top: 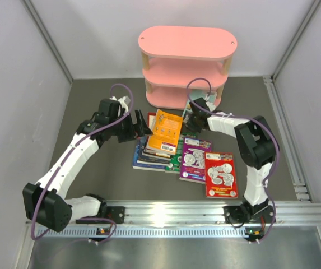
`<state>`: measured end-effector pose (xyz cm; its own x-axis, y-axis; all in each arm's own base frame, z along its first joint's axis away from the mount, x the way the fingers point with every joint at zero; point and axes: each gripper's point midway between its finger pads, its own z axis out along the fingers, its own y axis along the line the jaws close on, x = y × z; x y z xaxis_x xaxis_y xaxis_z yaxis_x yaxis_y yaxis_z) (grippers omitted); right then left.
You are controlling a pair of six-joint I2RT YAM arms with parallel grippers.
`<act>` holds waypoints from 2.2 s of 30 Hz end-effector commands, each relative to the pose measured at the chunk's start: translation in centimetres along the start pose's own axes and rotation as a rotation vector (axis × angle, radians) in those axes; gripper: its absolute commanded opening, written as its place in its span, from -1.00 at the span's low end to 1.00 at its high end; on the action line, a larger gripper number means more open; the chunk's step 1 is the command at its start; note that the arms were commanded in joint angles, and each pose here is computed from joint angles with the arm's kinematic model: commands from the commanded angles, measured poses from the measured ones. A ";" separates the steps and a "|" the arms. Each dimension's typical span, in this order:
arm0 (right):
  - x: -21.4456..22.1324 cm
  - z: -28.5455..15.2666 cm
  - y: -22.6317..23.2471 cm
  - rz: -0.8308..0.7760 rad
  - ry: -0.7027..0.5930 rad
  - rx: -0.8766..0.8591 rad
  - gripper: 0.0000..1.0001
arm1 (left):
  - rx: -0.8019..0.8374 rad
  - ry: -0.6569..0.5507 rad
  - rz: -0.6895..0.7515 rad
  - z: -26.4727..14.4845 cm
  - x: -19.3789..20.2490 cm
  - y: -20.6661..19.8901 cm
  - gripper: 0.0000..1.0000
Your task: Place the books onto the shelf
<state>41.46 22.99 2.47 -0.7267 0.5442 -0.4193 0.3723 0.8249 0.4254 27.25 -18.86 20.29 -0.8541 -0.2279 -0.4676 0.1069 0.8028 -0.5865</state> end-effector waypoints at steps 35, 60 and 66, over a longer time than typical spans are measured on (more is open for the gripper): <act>-12.0 -5.3 2.7 -0.130 -0.302 -0.027 -1.00 | 0.068 -0.035 -0.048 0.9 -1.9 -0.6 0.92; -15.4 -10.7 0.9 -0.026 -0.230 -0.293 0.17 | 0.088 -0.057 -0.086 0.3 -1.3 -0.7 0.92; -17.1 -14.4 -3.0 0.024 -0.266 -0.318 0.36 | 0.104 -0.064 -0.090 0.5 -1.3 -0.8 0.92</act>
<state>45.22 8.52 15.01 -0.5717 0.6063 -0.5528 0.2804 0.7775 0.5629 27.84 -19.13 19.49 -0.8586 -0.3159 -0.4038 0.0384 0.7459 -0.6650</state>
